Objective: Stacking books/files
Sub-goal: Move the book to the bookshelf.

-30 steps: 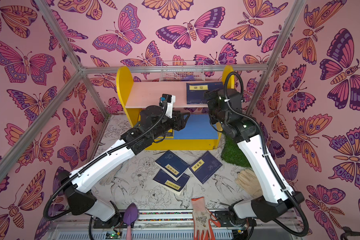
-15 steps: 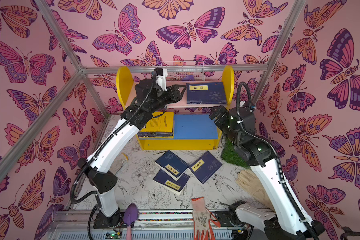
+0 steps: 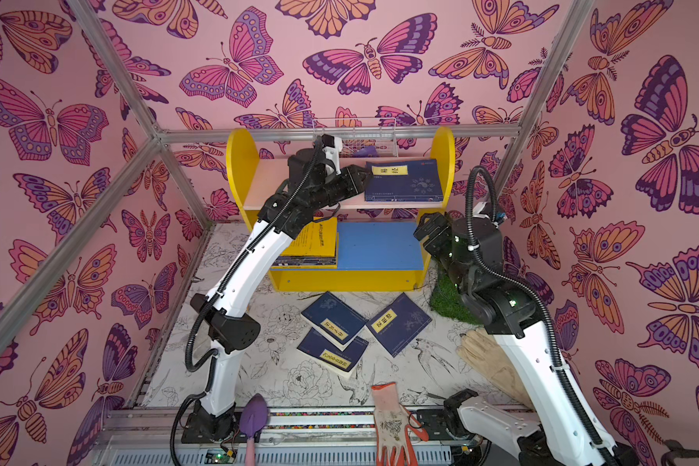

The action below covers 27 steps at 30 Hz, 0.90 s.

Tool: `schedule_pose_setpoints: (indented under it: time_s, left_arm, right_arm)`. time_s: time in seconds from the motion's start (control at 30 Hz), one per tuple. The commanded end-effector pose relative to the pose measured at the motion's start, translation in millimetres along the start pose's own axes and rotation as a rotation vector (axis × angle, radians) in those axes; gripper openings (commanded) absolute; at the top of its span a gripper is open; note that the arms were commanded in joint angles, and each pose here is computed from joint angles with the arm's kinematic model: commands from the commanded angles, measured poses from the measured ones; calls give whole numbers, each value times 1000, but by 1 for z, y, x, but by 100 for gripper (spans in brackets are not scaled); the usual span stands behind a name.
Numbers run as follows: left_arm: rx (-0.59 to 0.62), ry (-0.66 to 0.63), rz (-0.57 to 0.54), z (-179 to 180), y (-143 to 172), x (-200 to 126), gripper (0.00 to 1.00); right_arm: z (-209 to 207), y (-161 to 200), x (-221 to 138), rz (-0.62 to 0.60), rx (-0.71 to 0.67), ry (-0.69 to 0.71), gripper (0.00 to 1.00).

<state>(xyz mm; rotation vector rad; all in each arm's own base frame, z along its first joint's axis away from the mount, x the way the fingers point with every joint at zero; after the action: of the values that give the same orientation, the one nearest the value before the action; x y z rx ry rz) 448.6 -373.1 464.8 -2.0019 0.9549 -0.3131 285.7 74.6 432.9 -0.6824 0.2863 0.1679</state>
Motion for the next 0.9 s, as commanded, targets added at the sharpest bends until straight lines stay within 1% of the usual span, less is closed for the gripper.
schedule_pose_setpoints:
  time_s: [0.0,0.1,0.17,0.2,0.23,0.3,0.4,0.47,0.53,0.6,0.67,0.7,0.77,0.83,0.87]
  left_arm:
    - [-62,-32,120,20,44,28,30]
    - [-62,-41,117,23,47,33,30]
    - [-51,-42,106,20,43,30,32]
    - [-38,-42,98,17,40,27,34]
    - [-24,-45,89,14,37,23,38]
    - [12,-59,67,7,30,12,44]
    - [98,-115,9,-3,15,-13,56]
    - [163,-175,-44,-9,1,-38,62]
    - [224,-239,-77,-8,-8,-63,68]
    - [274,-302,-81,-2,-8,-91,69]
    - [311,-360,-58,14,8,-118,69]
    - [322,-379,-49,23,21,-132,69]
    - [343,-375,-21,43,56,-160,70]
    - [360,-367,24,60,92,-189,70]
    - [358,-375,73,74,117,-199,70]
  right_arm:
    - [-3,-4,-4,-19,-32,9,99]
    - [0,-5,-6,-15,-49,-4,99]
    - [2,-6,-8,-13,-74,-16,99]
    - [3,-6,-9,-14,-87,-20,99]
    - [2,-7,-10,-17,-100,-19,99]
    - [3,-8,-11,-26,-128,-27,99]
    - [4,-13,-17,-56,-192,-46,99]
    - [7,-13,-21,-71,-233,-97,99]
    - [11,-4,-20,-37,-315,-142,99]
    - [12,16,-15,59,-413,-170,99]
    - [8,47,-10,160,-511,-200,99]
    - [3,72,-6,225,-575,-220,99]
    - [-13,124,1,345,-698,-235,99]
    - [-34,177,8,470,-803,-239,99]
    - [-42,202,10,535,-845,-251,99]
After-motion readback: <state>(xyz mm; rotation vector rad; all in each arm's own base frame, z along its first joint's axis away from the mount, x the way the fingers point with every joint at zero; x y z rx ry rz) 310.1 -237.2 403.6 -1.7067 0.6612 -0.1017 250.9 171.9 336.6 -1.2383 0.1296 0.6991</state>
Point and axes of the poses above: each gripper's point midway between its finger pads, its own x axis out along the fingers, its own z axis along the line the jaws close on, y = z × x, the point moved 2 cm from there along -x, back along the fingers, and after that the axes turned 6 degrees about x, right-handed, at the moved point
